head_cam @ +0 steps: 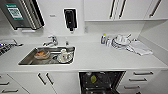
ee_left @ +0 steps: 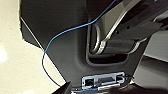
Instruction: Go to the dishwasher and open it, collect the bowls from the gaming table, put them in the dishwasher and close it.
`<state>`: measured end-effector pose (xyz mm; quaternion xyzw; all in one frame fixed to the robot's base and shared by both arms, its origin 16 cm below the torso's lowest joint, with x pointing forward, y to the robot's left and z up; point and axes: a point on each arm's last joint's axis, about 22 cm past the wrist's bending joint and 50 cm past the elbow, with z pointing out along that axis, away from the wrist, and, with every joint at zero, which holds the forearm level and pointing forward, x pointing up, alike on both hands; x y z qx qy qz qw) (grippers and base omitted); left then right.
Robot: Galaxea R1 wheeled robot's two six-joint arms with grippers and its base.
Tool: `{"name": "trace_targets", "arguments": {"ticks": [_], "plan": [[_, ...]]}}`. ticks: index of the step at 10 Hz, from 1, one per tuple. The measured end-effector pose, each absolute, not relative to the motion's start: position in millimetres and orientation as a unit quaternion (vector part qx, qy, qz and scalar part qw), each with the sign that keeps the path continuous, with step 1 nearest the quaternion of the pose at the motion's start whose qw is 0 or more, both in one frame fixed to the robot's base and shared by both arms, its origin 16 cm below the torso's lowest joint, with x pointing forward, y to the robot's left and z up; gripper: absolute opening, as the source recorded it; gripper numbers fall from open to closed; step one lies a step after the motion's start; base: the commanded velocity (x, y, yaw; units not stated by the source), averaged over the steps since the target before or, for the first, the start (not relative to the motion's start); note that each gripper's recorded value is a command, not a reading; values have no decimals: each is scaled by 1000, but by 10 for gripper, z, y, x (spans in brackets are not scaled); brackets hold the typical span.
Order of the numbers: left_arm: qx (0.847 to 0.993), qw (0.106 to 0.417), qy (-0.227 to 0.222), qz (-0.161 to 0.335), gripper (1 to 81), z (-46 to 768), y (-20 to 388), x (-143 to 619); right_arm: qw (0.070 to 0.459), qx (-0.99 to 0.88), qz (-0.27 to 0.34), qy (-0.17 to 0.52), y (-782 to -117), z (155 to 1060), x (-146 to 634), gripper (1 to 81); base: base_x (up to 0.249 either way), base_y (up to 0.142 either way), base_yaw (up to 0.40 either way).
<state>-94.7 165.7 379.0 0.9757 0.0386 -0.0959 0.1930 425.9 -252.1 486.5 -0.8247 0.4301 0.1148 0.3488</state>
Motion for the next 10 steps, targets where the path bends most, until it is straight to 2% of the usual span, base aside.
{"name": "trace_targets", "arguments": {"ticks": [3, 5, 10], "plan": [[976, 193, 39, -96, 811, 3790, 1651, -946, 316, -831, 86, 449, -3377, 5024, 4266, 811, 0, 0, 0], [976, 194, 39, -95, 811, 3790, 1636, -938, 293, -832, 98, 460, -3749, 5034, 3936, 811, 0, 0, 0], [976, 194, 38, -90, 811, 3764, 1642, -847, 238, -843, 140, 462, -3918, 4594, 2925, 811, 0, 0, 0]]}}
